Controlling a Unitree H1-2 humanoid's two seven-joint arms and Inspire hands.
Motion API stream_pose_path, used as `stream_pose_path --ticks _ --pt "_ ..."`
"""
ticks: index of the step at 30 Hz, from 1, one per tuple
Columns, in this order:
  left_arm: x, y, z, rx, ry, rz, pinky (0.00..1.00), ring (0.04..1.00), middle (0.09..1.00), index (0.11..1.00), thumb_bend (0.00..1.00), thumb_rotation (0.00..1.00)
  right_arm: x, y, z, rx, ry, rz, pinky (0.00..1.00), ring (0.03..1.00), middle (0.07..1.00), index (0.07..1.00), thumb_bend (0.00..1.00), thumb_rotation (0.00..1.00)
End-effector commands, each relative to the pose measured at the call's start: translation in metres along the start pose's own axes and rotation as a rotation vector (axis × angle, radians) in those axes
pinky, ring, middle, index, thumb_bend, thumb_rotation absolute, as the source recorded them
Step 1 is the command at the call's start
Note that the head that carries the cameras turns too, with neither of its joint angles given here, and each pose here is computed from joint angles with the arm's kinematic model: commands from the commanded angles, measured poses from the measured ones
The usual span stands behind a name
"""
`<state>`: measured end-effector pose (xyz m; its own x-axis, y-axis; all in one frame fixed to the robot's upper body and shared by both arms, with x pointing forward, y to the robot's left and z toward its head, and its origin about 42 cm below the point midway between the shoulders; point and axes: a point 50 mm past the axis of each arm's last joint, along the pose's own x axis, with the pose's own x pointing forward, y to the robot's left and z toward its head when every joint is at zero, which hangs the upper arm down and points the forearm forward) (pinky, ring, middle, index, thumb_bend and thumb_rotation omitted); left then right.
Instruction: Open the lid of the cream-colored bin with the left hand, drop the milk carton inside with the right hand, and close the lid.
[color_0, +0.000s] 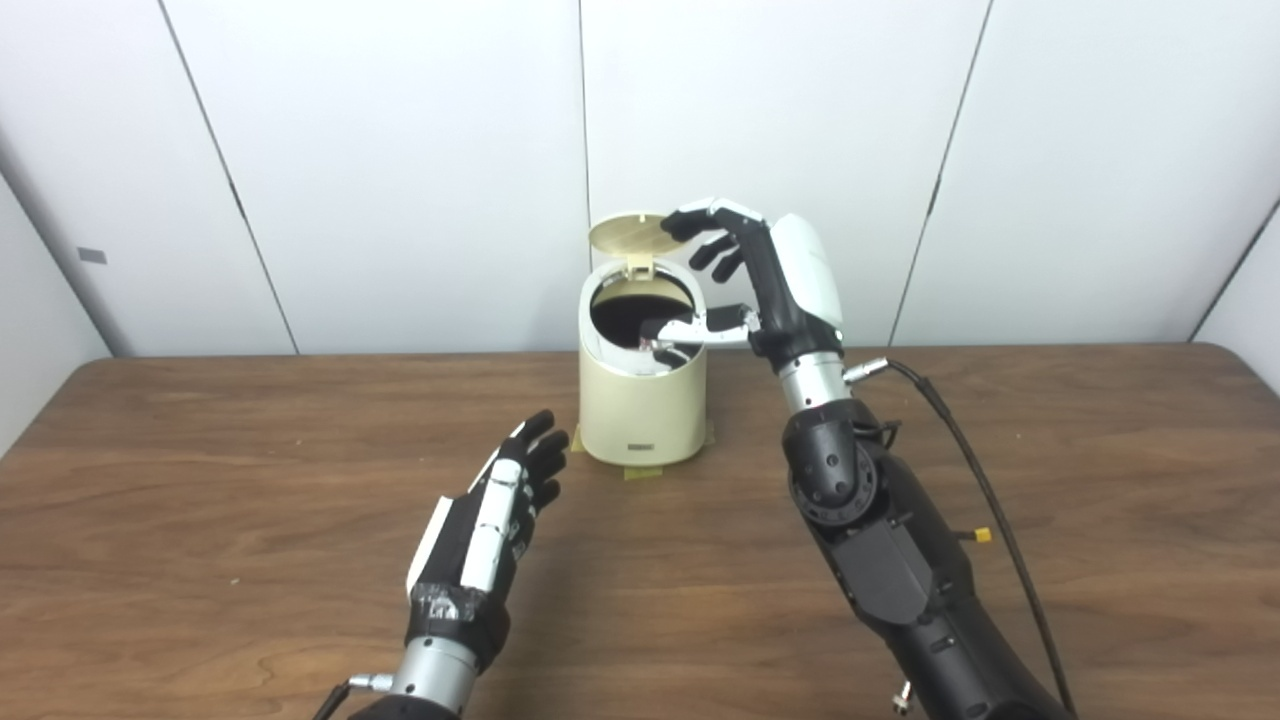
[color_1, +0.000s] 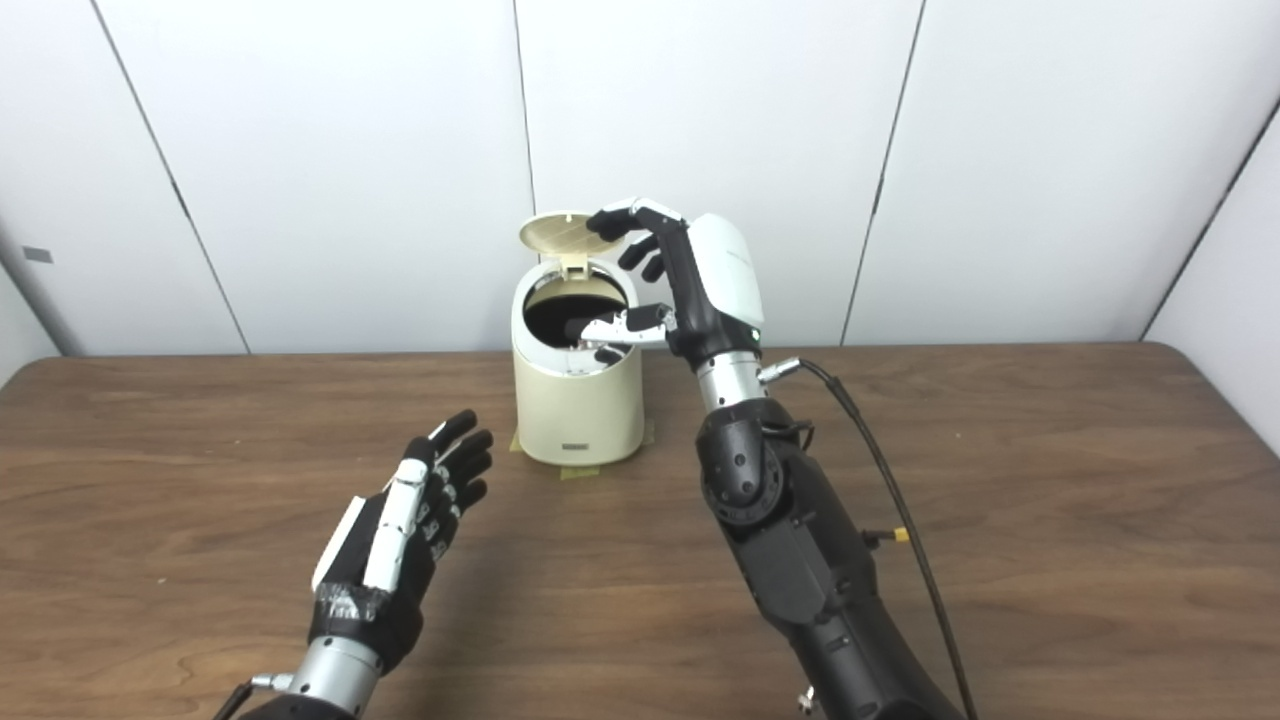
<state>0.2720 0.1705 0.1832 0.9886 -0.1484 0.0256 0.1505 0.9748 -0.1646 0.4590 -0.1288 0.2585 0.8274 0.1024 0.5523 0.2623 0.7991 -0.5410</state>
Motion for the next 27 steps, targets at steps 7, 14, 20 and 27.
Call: stream_pose_path --ticks 7,14,20,27 --pt "0.007 0.002 0.015 0.007 -0.076 -0.002 0.94 0.927 0.905 0.91 0.48 0.87 -0.008 -0.044 0.012 0.062 -0.049 -0.156 0.33 0.387 0.495 0.516 0.52 0.0" --pt "0.012 0.025 0.017 0.014 -0.076 0.043 0.97 0.941 0.919 0.918 0.48 0.89 -0.056 -0.068 0.007 0.232 0.175 -0.173 0.32 0.383 0.485 0.522 0.52 0.0" --pt "0.033 0.037 0.027 0.016 -0.094 0.048 0.97 0.962 0.947 0.933 0.46 0.9 -0.103 -0.081 -0.004 0.502 0.349 -0.101 0.36 0.401 0.476 0.519 0.52 0.0" --pt "0.084 0.051 0.057 0.161 -0.112 0.013 0.96 0.948 0.938 0.922 0.45 0.96 -0.15 -0.082 -0.017 0.649 0.431 0.064 0.69 0.758 0.778 0.747 0.62 0.75"
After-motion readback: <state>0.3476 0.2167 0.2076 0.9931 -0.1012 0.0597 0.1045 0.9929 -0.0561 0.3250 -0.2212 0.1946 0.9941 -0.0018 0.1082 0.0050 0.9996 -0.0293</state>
